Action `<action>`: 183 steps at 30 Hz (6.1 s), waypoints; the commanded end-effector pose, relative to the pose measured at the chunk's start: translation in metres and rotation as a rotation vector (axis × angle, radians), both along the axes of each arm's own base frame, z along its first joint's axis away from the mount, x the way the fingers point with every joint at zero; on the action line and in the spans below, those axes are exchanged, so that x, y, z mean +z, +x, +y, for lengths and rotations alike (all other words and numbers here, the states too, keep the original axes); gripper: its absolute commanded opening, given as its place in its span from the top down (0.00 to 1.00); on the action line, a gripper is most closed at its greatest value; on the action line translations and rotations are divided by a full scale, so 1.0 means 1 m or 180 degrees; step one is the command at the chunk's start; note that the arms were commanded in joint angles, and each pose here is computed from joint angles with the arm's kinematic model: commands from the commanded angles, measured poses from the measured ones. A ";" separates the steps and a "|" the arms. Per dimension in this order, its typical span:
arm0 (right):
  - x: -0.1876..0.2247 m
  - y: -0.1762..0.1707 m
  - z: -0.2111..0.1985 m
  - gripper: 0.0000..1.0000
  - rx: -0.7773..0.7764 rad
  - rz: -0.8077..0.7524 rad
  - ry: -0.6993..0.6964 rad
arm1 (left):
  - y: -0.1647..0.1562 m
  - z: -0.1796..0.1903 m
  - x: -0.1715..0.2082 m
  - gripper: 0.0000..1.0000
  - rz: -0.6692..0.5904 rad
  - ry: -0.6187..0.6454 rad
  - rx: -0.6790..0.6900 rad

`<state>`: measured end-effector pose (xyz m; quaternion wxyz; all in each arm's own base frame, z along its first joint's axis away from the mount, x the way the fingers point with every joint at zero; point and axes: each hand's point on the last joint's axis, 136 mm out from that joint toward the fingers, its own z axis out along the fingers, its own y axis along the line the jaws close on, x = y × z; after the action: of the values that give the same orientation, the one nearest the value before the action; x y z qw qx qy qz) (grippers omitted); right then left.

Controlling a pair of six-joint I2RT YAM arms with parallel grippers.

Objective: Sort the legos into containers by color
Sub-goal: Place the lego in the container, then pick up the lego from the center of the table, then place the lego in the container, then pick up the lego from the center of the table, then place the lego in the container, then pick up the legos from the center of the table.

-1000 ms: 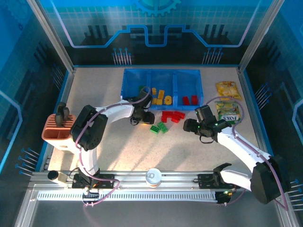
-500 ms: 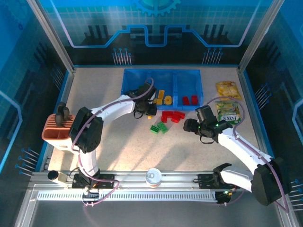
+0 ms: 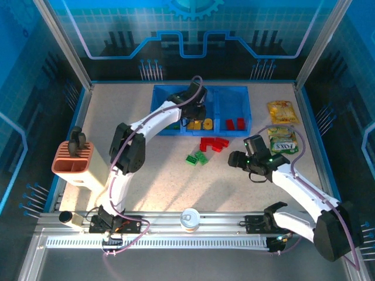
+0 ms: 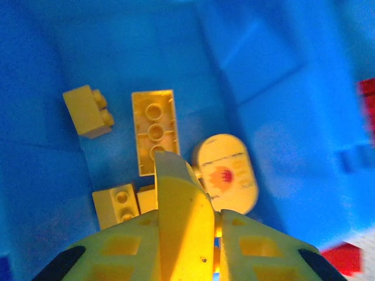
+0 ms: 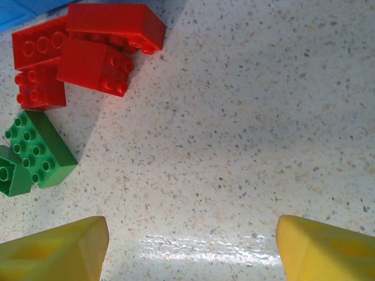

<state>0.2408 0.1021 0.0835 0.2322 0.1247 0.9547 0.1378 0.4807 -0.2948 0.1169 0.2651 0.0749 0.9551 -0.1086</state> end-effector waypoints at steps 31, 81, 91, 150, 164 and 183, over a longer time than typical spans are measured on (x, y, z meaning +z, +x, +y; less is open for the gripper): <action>-0.015 0.087 0.067 0.19 -0.0050 0.0356 -0.0283 | -0.167 0.084 0.077 0.33 -0.0345 -0.0427 0.0118; 0.019 0.201 -0.001 0.56 -0.0380 0.0303 -0.0907 | -0.236 0.071 -0.009 0.32 0.0213 -0.0320 -0.0004; 0.072 0.176 0.002 0.22 -0.0248 -0.0011 -0.0750 | -0.195 0.029 -0.002 0.31 0.0142 -0.0245 -0.0204; 0.079 -0.035 -0.051 0.22 -0.0427 -0.0641 -0.0056 | -0.011 -0.139 0.076 0.67 -0.0854 -0.0144 -0.0299; 0.076 -0.044 -0.049 0.23 -0.0396 -0.0684 0.0059 | 0.016 -0.144 0.039 0.28 -0.0756 -0.0334 -0.0375; 0.043 0.009 -0.009 0.16 0.0215 -0.0409 -0.0055 | -0.128 -0.080 0.191 0.18 -0.1544 -0.0984 -0.0662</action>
<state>0.2300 0.0801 0.1197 0.2708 0.1135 0.9470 0.1303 0.3609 -0.3934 0.3253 0.4789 0.1634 0.8207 -0.2655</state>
